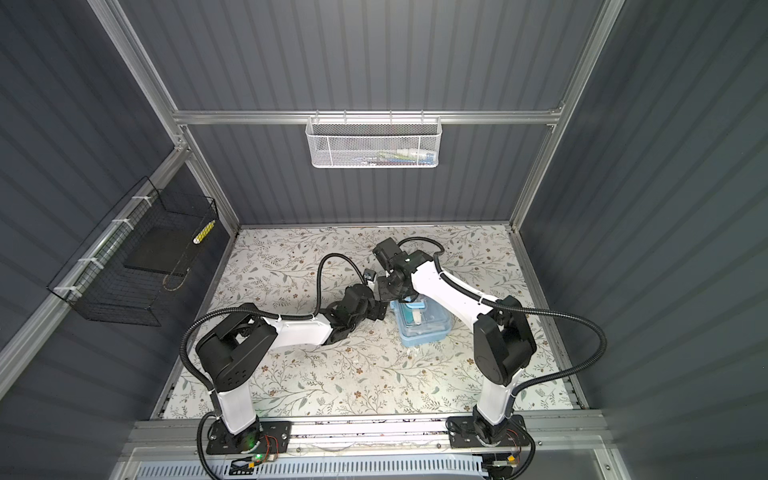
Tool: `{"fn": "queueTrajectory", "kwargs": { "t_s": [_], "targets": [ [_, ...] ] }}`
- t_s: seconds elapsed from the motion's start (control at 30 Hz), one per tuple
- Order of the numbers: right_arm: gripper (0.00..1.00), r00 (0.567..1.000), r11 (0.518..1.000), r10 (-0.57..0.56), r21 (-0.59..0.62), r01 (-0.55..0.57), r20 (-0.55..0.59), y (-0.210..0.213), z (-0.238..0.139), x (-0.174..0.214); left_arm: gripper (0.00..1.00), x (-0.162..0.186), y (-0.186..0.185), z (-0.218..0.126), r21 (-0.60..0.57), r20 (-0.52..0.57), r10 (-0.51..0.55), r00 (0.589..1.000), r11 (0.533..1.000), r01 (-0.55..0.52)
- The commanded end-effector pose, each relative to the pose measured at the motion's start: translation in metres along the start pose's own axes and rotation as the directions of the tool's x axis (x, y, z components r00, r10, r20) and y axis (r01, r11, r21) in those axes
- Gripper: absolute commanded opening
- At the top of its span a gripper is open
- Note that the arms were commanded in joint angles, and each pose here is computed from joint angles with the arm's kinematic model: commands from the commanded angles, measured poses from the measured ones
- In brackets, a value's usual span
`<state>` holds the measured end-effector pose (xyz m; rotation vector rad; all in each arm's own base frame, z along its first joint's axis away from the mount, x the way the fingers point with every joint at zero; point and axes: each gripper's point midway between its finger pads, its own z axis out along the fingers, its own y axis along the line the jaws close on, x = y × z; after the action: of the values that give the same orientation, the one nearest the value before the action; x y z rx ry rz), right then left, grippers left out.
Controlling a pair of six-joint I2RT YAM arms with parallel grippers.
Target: Pack the tool kit
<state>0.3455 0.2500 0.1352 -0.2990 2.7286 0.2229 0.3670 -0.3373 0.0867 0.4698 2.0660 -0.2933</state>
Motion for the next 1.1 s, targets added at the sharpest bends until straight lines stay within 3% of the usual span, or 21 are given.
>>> {"fn": "queueTrajectory", "kwargs": {
  "t_s": [0.0,0.2,0.67,1.07],
  "targets": [
    [0.0,0.999,0.999,0.012,-0.047,-0.01,0.046,0.009,-0.019,-0.008,0.94,-0.027,-0.019,0.0,0.076,0.065,-0.047,0.997,0.996,0.042],
    [0.0,0.999,0.998,0.014,-0.062,-0.012,0.033,0.011,-0.015,-0.007,0.94,-0.027,-0.021,0.0,0.083,0.065,-0.049,0.997,0.996,0.043],
    [0.0,0.999,0.995,0.009,0.098,-0.006,-0.03,-0.019,0.004,0.006,0.94,-0.026,-0.02,-0.002,0.084,0.067,-0.053,0.996,0.995,0.047],
    [0.0,0.999,0.988,0.0,0.154,0.006,-0.034,-0.029,0.004,0.007,0.94,-0.023,-0.02,0.0,0.083,0.055,-0.048,0.997,0.996,0.044]
  ]
}}
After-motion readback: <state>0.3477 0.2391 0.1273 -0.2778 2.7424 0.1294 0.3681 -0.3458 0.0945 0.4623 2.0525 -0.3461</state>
